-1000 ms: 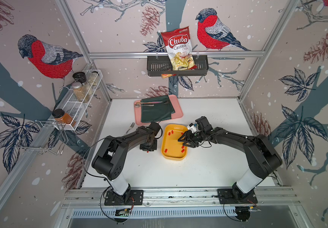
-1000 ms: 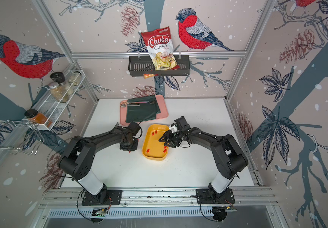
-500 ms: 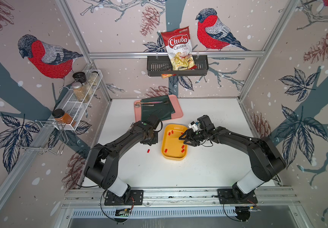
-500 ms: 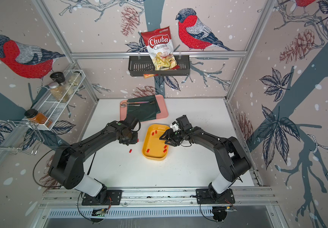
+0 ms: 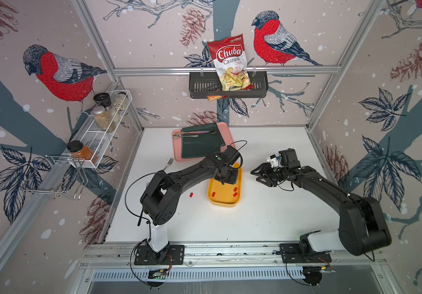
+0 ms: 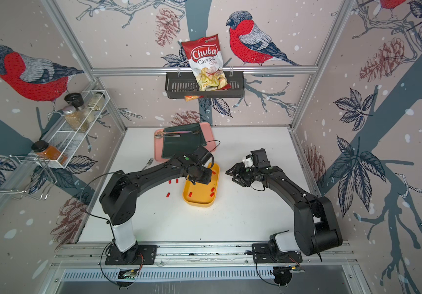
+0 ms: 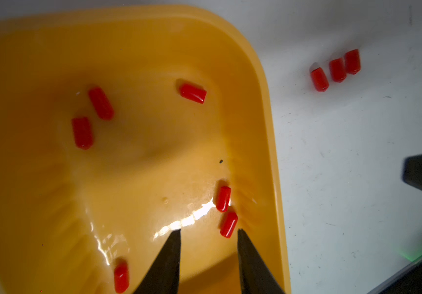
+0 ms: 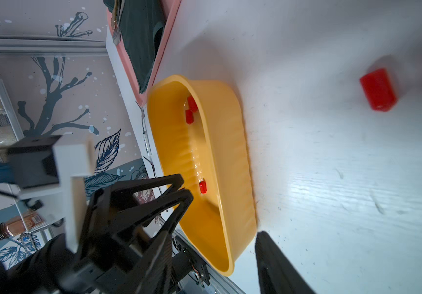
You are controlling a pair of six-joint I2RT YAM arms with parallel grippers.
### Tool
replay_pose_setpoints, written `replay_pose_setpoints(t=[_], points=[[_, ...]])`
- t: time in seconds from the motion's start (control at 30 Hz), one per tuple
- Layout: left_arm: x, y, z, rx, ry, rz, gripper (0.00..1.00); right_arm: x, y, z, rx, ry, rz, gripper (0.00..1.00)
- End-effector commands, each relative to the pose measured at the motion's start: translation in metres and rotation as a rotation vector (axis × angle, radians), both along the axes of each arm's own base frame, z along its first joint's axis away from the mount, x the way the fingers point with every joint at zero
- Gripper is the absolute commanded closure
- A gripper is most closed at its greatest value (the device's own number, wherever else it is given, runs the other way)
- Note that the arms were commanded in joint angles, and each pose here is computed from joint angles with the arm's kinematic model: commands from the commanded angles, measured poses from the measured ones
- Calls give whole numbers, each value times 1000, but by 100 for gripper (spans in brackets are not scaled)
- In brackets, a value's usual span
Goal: Take the screw protection sleeves out of the storage box
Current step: Pick up the screw protection sleeve from the storage box.
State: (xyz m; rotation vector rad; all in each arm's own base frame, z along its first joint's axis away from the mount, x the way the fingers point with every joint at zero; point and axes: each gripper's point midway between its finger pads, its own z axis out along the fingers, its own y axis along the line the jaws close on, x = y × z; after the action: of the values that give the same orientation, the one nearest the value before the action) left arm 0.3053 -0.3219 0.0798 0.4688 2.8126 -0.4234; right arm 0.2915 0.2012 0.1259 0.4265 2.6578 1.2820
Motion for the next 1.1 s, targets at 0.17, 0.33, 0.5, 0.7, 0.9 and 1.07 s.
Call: replay_pose_setpoints(t=[0.17, 0.33, 0.5, 0.7, 0.9, 1.07], points=[[2, -30, -24, -86, 46, -32, 65, -11, -16, -9, -24, 17, -16, 43], [-4, -33, -43, -91, 96, -35, 71, -15, -21, -16, -33, 32, -19, 43], [-10, -27, -56, -66, 117, -25, 77, -17, -23, -19, -34, 38, -18, 43], [-14, -23, -61, -59, 130, -30, 79, -16, -23, -20, -31, 38, -20, 42], [-15, -23, -59, -66, 128, -31, 87, -16, -22, -22, -29, 40, -19, 42], [-17, -23, -62, -66, 137, -36, 100, -17, -22, -24, -29, 42, -17, 42]])
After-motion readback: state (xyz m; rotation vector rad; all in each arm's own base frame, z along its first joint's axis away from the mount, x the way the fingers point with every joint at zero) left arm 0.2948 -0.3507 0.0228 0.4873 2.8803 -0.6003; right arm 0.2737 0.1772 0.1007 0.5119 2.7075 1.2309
